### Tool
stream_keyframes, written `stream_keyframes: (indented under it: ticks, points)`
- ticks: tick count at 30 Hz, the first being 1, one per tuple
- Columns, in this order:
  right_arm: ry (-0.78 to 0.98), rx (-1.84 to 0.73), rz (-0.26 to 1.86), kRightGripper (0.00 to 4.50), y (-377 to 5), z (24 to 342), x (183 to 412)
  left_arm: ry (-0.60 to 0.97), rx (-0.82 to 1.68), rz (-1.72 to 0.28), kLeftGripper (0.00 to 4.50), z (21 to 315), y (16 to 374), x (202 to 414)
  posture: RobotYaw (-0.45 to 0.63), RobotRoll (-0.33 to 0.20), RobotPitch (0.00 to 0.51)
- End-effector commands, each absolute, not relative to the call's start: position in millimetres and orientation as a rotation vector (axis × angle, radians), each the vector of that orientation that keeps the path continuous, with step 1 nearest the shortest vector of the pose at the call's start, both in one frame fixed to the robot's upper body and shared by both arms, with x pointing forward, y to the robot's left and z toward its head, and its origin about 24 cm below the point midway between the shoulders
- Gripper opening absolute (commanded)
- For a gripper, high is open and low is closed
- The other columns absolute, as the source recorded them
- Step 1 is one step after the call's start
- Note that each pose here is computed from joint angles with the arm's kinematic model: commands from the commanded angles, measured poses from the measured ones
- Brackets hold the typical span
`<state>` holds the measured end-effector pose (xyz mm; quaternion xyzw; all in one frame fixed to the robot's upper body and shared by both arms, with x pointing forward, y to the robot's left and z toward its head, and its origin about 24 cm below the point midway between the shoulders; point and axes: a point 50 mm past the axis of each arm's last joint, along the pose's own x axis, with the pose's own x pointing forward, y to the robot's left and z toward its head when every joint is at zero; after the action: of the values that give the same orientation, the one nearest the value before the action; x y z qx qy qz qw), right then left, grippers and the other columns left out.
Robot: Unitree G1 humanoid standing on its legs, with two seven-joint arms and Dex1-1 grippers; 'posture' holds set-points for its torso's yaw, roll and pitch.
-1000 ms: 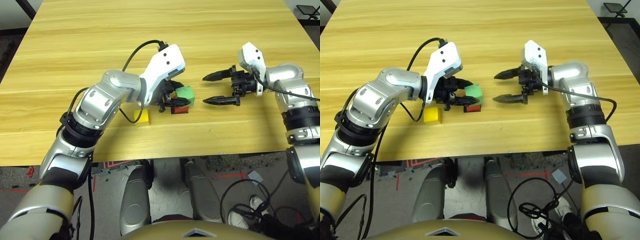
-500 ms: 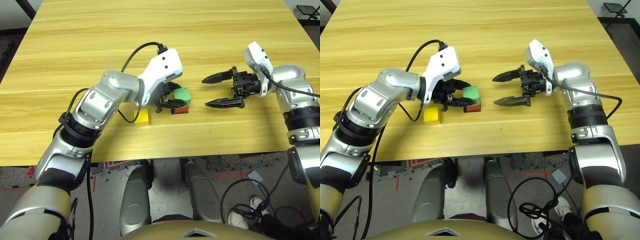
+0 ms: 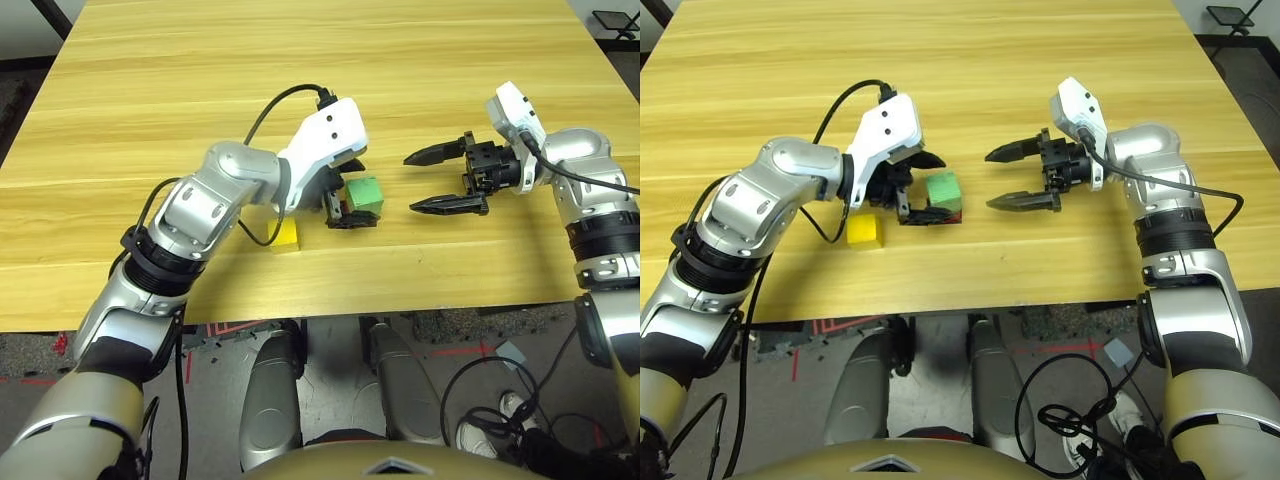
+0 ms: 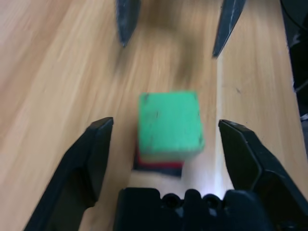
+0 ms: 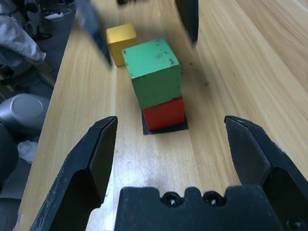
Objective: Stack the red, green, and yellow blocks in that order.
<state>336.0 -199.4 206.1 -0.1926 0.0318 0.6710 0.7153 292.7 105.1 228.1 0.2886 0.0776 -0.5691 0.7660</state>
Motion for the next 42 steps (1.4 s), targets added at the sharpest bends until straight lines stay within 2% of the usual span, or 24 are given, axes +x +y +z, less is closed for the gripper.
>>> stream_keyframes:
  ticks: [1,6,9,28,31,36,42]
  points:
    - [0.069,-0.449,1.507,4.5,-201,212,333,0.216,0.654,-1.236,4.46,234,127,280,0.15,-0.019,0.264]
    - [0.078,-0.448,1.509,4.5,-203,213,332,0.303,0.669,-1.204,4.46,230,151,266,0.15,-0.016,0.267]
    - [0.08,-0.444,1.507,4.5,-202,214,333,0.345,0.652,-1.181,4.46,218,159,260,0.16,-0.019,0.268]
    - [0.084,-0.446,1.493,4.5,-202,221,335,0.405,0.612,-1.116,4.46,171,165,260,0.15,-0.047,0.271]
    - [0.084,-0.445,1.488,4.5,-202,222,336,0.409,0.614,-1.109,3.85,166,167,259,0.15,-0.047,0.271]
    - [0.084,-0.442,1.485,4.5,-202,221,336,0.415,0.617,-1.098,2.08,165,168,258,0.16,-0.046,0.271]
    - [0.083,-0.437,1.48,4.5,-202,220,336,0.361,0.644,-1.085,1.99,190,161,261,0.16,-0.033,0.271]
